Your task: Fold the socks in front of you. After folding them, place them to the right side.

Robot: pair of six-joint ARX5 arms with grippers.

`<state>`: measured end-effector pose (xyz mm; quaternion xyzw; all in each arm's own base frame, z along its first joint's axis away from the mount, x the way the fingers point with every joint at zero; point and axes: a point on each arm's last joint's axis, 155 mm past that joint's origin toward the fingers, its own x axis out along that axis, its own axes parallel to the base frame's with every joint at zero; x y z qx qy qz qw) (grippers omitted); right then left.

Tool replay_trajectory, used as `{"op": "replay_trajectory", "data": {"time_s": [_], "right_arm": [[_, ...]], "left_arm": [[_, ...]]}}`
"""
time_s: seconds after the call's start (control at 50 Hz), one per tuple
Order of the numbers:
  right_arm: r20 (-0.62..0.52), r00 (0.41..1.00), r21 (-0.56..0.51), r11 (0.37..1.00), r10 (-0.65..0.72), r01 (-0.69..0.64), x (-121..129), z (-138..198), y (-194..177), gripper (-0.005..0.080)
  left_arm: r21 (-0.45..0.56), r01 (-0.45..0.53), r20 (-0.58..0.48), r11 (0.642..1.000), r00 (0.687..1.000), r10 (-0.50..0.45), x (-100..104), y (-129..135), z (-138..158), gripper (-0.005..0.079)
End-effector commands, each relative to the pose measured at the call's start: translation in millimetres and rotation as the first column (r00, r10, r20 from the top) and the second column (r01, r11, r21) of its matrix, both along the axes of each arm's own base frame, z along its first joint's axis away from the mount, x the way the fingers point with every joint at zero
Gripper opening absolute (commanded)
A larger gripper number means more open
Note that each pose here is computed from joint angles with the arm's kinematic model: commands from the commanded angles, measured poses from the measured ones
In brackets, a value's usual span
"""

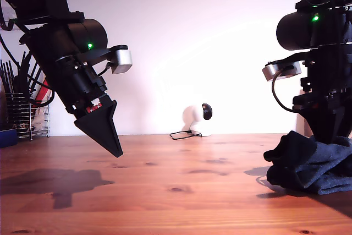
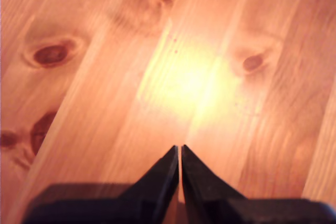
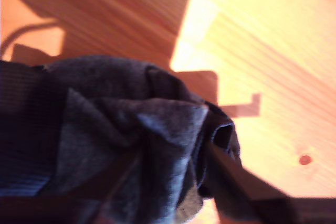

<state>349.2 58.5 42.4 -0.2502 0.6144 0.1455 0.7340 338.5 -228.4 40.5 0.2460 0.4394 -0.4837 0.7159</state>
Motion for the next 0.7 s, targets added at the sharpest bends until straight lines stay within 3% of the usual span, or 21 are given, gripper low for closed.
{"op": "replay_trajectory", "data": {"time_s": [0.0,0.4,0.62,0.68], "right_arm": [[-0.022,1.000,-0.014,1.000,0.003,-0.003,-4.4,-8.5,0.9,0.0359],[0.019,1.000,0.002,1.000,-0.011,0.011,7.5,25.1,6.7,0.0359],[0.034,0.999,0.020,1.000,-0.009,0.008,6.0,39.0,8.9,0.0357],[0.034,0.999,0.052,0.999,-0.004,0.002,4.2,41.7,15.3,0.0318]], "left_arm": [[-0.002,-0.003,0.000,1.000,1.000,0.003,0.1,0.0,0.1,-0.0019],[-0.027,0.002,0.005,1.000,1.000,-0.002,1.6,-4.5,3.1,-0.0019],[-0.058,-0.058,-0.040,0.997,0.998,0.055,0.2,-8.1,5.1,-0.0019],[-0.073,-0.059,-0.055,0.996,0.997,0.055,-2.0,-10.4,6.1,-0.0019]]}}
